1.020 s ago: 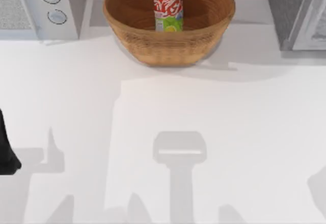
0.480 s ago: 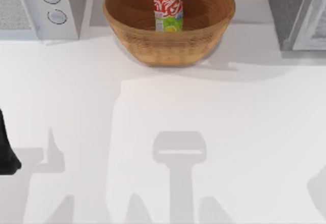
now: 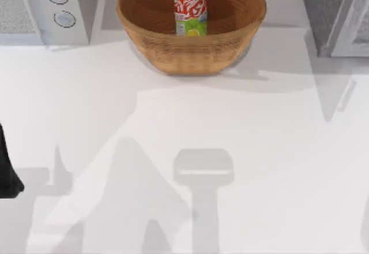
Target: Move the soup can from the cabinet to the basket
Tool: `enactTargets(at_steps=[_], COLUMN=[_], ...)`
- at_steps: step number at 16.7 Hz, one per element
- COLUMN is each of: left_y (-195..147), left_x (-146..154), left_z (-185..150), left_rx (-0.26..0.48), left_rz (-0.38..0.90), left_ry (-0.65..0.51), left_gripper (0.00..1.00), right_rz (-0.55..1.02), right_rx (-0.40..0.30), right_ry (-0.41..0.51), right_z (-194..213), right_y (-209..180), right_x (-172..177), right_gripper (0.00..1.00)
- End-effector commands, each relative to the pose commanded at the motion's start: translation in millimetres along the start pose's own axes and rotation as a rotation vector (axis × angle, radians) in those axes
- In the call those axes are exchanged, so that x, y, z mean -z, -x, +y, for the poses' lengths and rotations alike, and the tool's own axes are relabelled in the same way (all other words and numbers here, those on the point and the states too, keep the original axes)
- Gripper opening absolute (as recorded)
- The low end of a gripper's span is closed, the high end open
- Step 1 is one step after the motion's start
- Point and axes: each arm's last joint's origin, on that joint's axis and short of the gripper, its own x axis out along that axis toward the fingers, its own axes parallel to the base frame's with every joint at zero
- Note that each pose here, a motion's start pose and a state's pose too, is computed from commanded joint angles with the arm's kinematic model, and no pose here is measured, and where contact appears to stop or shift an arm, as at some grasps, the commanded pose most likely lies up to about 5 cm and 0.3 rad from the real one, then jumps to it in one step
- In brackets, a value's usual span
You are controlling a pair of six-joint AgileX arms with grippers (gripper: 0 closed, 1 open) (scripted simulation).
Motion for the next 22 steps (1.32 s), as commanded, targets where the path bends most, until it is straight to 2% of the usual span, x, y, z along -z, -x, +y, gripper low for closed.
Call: enactTargets(at_steps=[3,6,10,16,17,18,22], left_y=[0.0,0.0,0.0,0.0,0.0,0.0,0.0], left_x=[0.0,0.0,0.0,0.0,0.0,0.0,0.0], left_z=[0.0,0.0,0.0,0.0,0.0,0.0,0.0], left_rx=[0.000,0.000,0.000,0.000,0.000,0.000,0.000], left_rz=[0.000,0.000,0.000,0.000,0.000,0.000,0.000], left_ry=[0.000,0.000,0.000,0.000,0.000,0.000,0.000], left_gripper=[1.00,1.00,1.00,1.00,1.00,1.00,1.00], right_rz=[0.003,0.006,0.009,0.010,-0.012,-0.012,-0.014], right_rx=[0.000,0.000,0.001,0.001,0.044,0.044,0.045], right_ry=[-0.003,-0.003,0.000,0.001,0.004,0.003,0.003], right_z=[67.1,128.0,175.4,186.9,176.6,176.6,176.9], right_y=[-13.8,-7.2,13.1,20.7,28.1,27.1,-0.1], right_x=[1.0,2.7,5.2,6.0,-0.6,-0.9,-1.7], right_gripper=[1.00,1.00,1.00,1.00,1.00,1.00,1.00])
